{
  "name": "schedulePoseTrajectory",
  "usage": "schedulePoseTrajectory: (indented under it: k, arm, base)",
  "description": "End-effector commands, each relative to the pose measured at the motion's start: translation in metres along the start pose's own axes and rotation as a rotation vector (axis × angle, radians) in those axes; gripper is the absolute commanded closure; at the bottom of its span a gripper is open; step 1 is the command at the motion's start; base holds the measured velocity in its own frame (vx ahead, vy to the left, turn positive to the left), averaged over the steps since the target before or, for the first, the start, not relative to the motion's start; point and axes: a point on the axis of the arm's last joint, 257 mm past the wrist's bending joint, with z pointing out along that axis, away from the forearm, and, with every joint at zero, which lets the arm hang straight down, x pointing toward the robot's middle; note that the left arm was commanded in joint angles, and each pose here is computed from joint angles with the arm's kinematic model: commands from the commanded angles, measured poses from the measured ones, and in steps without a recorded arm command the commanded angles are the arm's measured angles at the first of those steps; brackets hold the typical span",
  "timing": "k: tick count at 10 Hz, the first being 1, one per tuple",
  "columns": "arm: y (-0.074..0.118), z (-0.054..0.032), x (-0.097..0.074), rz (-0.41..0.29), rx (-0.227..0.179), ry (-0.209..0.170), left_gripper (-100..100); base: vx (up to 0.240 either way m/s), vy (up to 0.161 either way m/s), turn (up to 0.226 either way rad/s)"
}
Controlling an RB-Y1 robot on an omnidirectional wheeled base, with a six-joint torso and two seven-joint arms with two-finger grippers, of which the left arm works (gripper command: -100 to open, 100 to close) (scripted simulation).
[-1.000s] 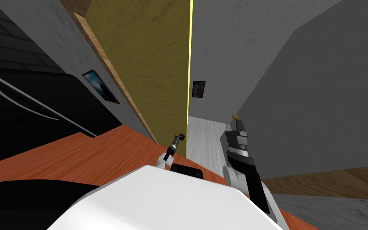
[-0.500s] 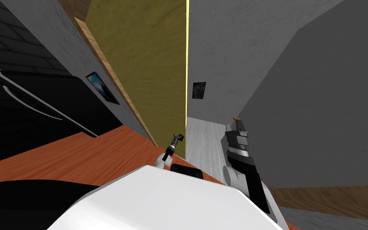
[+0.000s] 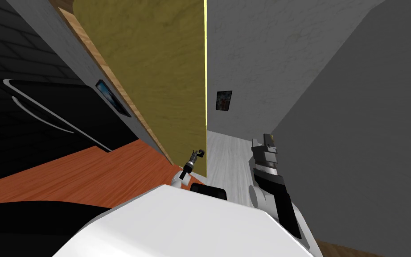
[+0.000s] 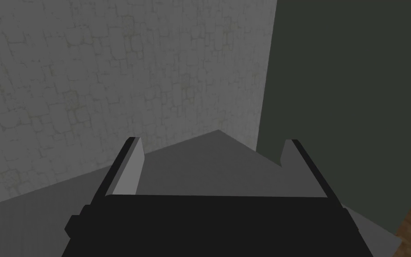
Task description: Push the door open
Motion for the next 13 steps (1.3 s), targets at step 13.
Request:
schedulePoseTrajectory:
  k: [13]
  arm:
    - [-0.001,-0.0105,-0.073,-0.01,0.008,-0.138,100]
  base:
    - [0.164,-0.125,0.108]
